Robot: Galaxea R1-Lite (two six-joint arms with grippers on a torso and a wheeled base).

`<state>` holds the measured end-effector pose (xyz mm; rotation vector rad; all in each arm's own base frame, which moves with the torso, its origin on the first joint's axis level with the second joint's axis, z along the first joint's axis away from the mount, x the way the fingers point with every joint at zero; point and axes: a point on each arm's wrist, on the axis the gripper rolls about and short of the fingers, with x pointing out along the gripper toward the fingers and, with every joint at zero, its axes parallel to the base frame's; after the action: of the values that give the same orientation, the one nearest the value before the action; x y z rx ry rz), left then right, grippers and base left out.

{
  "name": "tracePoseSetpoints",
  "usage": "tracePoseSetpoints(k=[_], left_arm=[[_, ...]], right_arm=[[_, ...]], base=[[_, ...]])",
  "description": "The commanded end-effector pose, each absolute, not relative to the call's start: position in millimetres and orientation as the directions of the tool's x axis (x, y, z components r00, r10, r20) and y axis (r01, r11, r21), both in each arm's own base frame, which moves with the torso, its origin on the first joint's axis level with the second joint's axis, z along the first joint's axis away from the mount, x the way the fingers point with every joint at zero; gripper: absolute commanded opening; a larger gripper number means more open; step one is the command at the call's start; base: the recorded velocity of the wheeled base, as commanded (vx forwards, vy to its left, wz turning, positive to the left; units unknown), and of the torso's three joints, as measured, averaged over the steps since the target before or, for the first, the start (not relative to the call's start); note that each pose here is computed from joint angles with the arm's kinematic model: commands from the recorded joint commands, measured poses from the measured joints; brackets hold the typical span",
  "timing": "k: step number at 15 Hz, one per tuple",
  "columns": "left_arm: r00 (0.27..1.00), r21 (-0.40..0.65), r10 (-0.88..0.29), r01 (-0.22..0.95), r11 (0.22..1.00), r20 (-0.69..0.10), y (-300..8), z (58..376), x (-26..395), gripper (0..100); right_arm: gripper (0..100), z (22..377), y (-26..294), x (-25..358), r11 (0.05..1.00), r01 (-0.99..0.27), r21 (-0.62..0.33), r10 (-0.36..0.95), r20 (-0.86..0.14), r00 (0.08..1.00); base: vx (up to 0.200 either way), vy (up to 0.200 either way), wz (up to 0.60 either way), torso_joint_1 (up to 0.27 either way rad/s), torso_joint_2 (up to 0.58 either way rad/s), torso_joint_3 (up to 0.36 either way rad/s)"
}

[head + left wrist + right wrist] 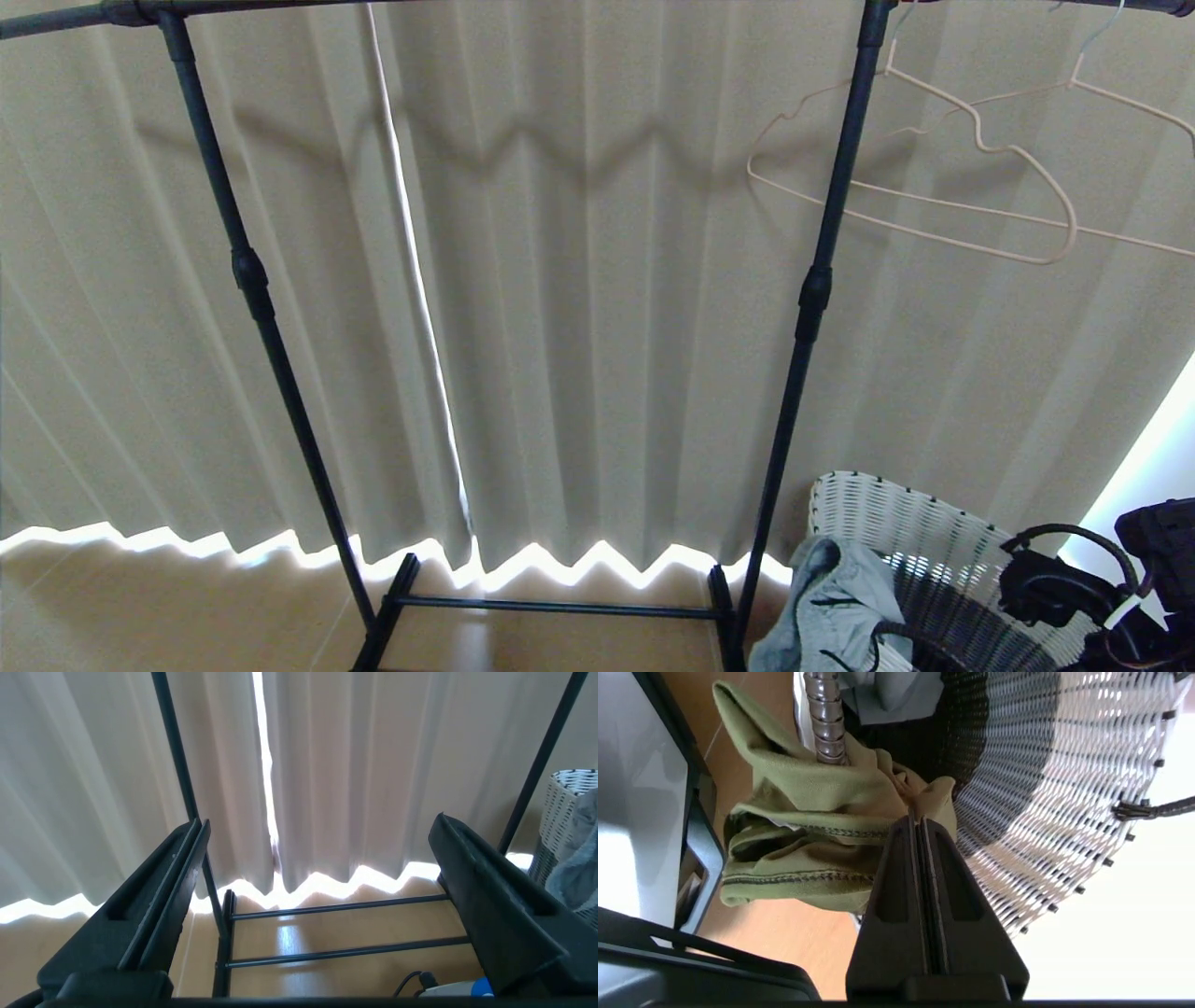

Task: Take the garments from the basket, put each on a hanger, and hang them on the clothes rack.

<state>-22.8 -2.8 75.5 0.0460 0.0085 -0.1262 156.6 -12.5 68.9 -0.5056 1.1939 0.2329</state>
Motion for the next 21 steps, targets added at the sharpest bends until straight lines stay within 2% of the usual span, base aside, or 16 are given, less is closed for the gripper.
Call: tracePoseSetpoints(k=[1,7,10,13,14,21], left_arm=[[0.992,0.046,-0.125,0.126,0.991,-0.012,-2.8,75.3,-22.9,100],[0.992,0.046,-0.125,0.126,0.991,-0.012,-2.8,75.3,-22.9,100],[0.992,0.044,-0.125,0.126,0.991,-0.012,-2.8,75.3,-22.9,100],[0.992,0.046,-0.125,0.126,0.991,-0.011,-2.8,75.5,-22.9,100],[0.992,0.044,-0.125,0.126,0.991,-0.012,-2.8,75.3,-22.9,100],[0.992,0.043,-0.125,0.126,0.991,-0.011,-2.8,75.5,-22.9,100]], right_arm=[[0,75.3,-12.2,153.4,0.866,-0.422,-0.269,-0.090,-0.913,0.398],[0,85.3,-11.3,142.2,0.896,-0.351,-0.273,-0.088,-0.882,0.463],[0,98.5,-7.1,136.5,0.898,-0.376,-0.230,0.016,-0.836,0.549],[0,96.0,-6.7,135.0,0.897,-0.387,-0.214,0.031,-0.842,0.538],[100,93.4,-6.7,135.9,0.897,-0.390,-0.207,0.032,-0.851,0.524],[100,82.5,-7.3,141.8,0.897,-0.404,-0.181,0.026,-0.889,0.457]], base=[[0.000,0.000,0.00,0.000,0.00,0.000],[0.000,0.000,0.00,0.000,0.00,0.000],[0.000,0.000,0.00,0.000,0.00,0.000],[0.000,0.000,0.00,0.000,0.00,0.000],[0.000,0.000,0.00,0.000,0.00,0.000],[0.000,0.000,0.00,0.000,0.00,0.000]])
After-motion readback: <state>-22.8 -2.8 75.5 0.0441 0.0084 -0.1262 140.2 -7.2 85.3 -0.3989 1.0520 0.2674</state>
